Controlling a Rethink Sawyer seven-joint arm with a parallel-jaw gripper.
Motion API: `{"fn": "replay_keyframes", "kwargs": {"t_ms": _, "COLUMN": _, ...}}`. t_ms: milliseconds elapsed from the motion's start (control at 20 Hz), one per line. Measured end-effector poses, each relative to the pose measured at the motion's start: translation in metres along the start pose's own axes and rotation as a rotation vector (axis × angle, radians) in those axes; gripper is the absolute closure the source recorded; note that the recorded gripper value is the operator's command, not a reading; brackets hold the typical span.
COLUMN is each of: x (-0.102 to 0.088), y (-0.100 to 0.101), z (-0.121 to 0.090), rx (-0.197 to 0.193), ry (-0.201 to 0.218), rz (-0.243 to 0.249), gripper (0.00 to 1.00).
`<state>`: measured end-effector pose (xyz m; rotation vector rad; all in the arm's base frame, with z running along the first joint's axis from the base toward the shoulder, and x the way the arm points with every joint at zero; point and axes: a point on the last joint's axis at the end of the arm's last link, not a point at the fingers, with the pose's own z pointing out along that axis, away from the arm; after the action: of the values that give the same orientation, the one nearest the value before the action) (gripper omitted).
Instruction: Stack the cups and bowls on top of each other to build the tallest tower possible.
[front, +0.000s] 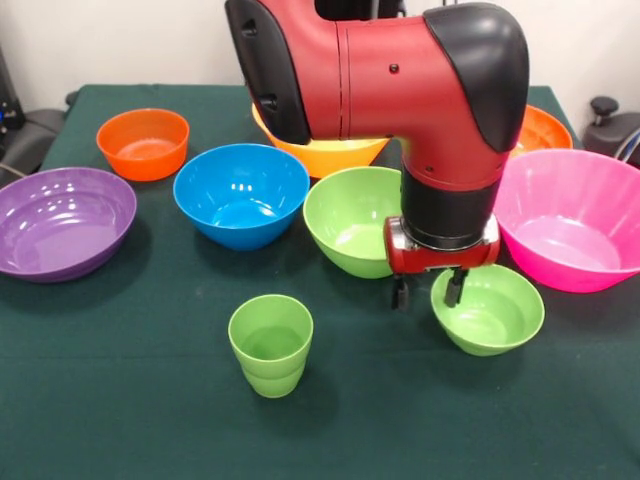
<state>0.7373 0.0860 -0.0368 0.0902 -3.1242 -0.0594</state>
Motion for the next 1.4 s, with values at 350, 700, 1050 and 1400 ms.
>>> {"fn": "replay_keyframes", "kwargs": {"t_ms": 350, "x": -0.004, "y": 0.003, "z": -0.002, "rx": 0.000, "ry": -0.056, "rz": -0.012, "gripper": 1.00}}
{"fn": "replay_keyframes", "kwargs": {"t_ms": 700, "x": -0.003, "y": 0.002, "z": -0.008, "rx": -0.033, "ry": -0.098, "rz": -0.003, "gripper": 1.00}}
{"fn": "replay_keyframes", "kwargs": {"t_ms": 1050, "x": 0.000, "y": 0.000, "z": -0.007, "rx": -0.042, "ry": -0.099, "rz": 0.003, "gripper": 1.00}}
{"fn": "replay_keyframes", "kwargs": {"t_ms": 1400, "x": -0.006, "y": 0.004, "z": -0.013, "rx": -0.042, "ry": -0.090, "rz": 0.002, "gripper": 1.00}}
